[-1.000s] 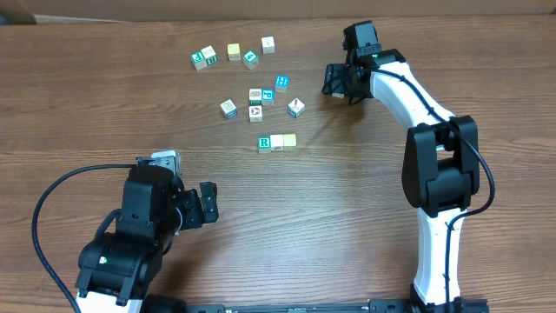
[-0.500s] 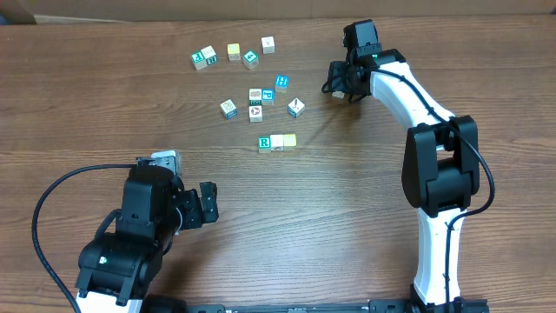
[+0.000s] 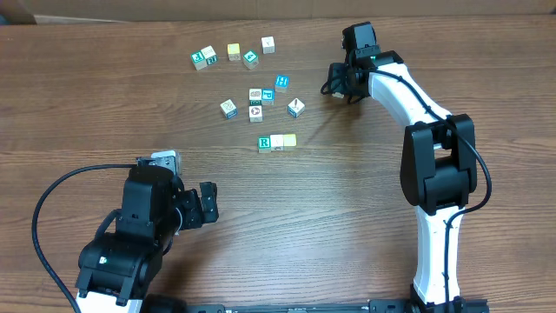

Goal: Form a horizontal line
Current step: 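Lower the right gripper and close on the green 7 block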

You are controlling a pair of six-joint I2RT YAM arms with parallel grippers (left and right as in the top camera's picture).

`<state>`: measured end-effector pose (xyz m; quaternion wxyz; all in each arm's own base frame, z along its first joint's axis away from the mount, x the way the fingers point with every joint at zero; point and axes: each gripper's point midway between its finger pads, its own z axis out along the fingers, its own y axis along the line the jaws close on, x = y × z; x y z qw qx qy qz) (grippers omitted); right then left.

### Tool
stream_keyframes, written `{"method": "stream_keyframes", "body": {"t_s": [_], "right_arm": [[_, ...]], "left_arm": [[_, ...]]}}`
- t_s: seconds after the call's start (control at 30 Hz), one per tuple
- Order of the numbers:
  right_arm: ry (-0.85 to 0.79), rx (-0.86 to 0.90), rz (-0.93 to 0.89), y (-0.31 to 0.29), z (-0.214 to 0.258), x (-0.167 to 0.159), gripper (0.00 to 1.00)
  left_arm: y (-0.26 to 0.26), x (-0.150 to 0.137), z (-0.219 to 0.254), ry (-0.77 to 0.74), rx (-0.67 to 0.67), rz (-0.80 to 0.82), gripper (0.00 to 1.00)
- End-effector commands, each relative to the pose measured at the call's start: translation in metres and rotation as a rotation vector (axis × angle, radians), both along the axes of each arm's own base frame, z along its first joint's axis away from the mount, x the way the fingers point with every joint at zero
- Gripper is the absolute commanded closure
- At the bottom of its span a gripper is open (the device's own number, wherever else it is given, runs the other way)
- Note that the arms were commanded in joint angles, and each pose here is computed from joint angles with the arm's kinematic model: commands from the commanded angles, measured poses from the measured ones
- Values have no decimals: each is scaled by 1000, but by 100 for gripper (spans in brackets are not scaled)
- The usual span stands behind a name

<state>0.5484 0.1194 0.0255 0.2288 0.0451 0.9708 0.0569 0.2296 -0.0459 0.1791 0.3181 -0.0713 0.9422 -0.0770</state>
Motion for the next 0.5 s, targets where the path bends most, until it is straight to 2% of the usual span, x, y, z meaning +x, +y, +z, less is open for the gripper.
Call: {"method": "stream_keyframes", "body": {"t_s": [0.0,0.1,0.47], "right_arm": [[-6,-5,-6,-2,-2,4,51],[-6,-5,-6,-2,-2,4,55],[-2,-6,-6,-2,-3,3,62]], "left_arm": [[0,-1,-1,4,-11,9,0],[0,-1,-1,4,-11,9,1],[0,-1,-1,4,-11,9,1]]}}
